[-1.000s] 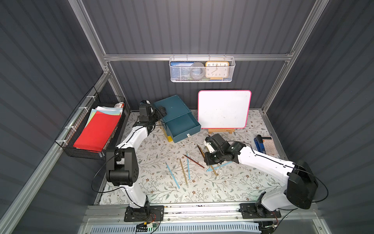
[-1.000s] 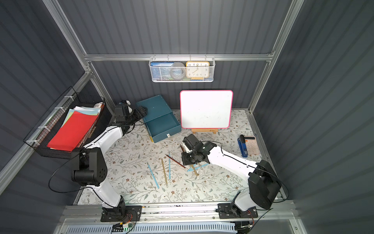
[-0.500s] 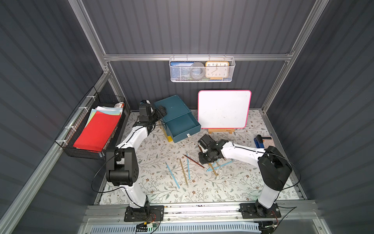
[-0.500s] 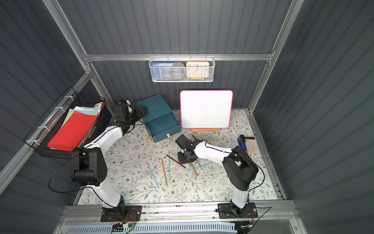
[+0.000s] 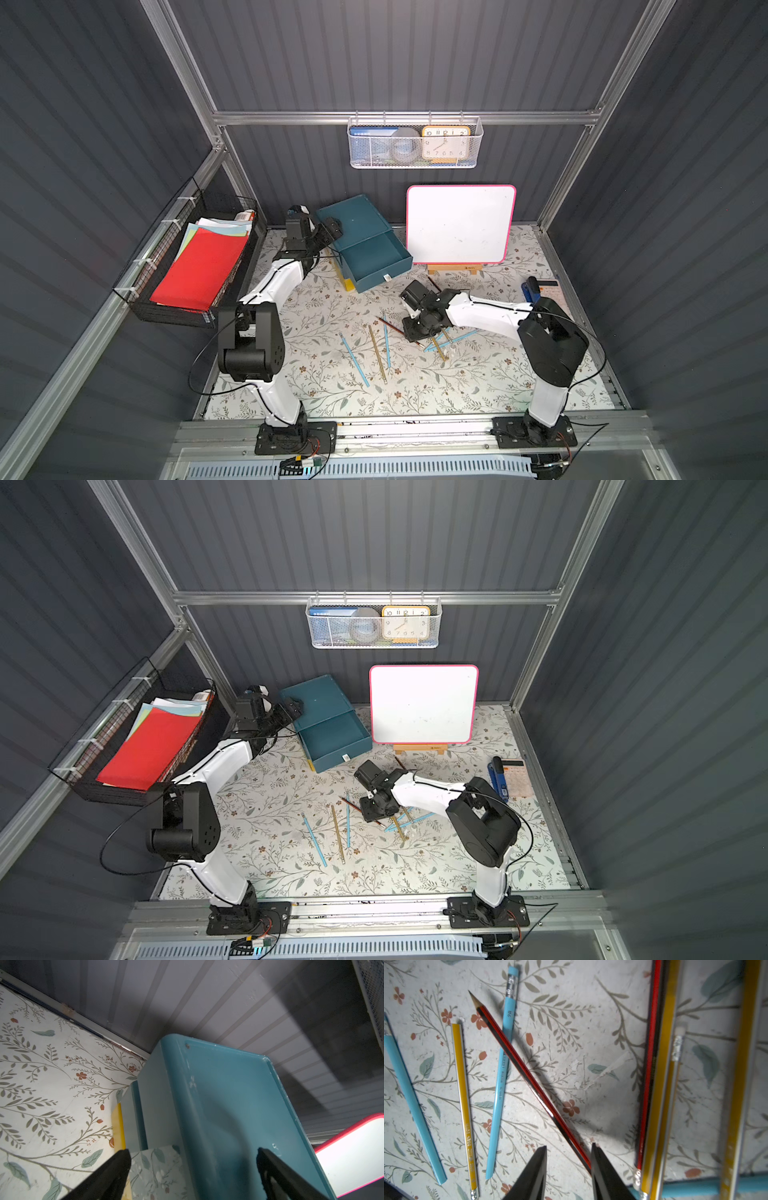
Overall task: Please place the pencils in the drawer according to their color
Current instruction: Pick up the pencil from the center of the board.
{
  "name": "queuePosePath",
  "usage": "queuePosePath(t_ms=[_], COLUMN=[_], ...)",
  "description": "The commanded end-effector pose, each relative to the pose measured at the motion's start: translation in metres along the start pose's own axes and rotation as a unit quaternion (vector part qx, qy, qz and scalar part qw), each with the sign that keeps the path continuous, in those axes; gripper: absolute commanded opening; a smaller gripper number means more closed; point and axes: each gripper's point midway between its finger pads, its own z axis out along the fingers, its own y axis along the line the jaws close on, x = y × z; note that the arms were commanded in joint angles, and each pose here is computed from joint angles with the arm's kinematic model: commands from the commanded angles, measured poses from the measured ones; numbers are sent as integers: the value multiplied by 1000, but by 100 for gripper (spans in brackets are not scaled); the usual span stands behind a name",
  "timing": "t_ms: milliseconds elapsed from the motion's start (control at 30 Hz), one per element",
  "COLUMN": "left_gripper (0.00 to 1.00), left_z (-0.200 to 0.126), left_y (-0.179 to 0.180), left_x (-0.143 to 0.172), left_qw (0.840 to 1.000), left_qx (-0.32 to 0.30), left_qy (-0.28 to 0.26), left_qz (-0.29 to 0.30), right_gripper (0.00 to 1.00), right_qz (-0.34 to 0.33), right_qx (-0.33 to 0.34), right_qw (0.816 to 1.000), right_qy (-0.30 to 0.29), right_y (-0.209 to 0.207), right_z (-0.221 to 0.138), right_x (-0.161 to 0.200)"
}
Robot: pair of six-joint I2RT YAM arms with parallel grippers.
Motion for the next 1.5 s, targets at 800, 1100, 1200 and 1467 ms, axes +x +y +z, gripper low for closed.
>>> queuePosePath(t_ms=[800, 1100, 1200, 1467], left_gripper=[100, 100, 100, 100], left_z=[-3, -3, -3, -4], left_y=[-5, -7, -7, -7], left_x=[3, 1, 1, 1], left_qw=[1000, 1000, 1000, 1000], left_qx=[19, 21, 22, 22], left_qy=[3, 1, 1, 1], left_qz=[-9, -9, -9, -9], right_gripper=[0, 0, 0, 0], right_qz=[-46, -38, -29, -15], right_qx=[69, 40, 18, -45], right_qw=[995, 998, 999, 999], right_qy=[51, 30, 20, 26], right_y=[-8, 5, 12, 31], right_z=[35, 12, -1, -28], right_x=[22, 16, 15, 26])
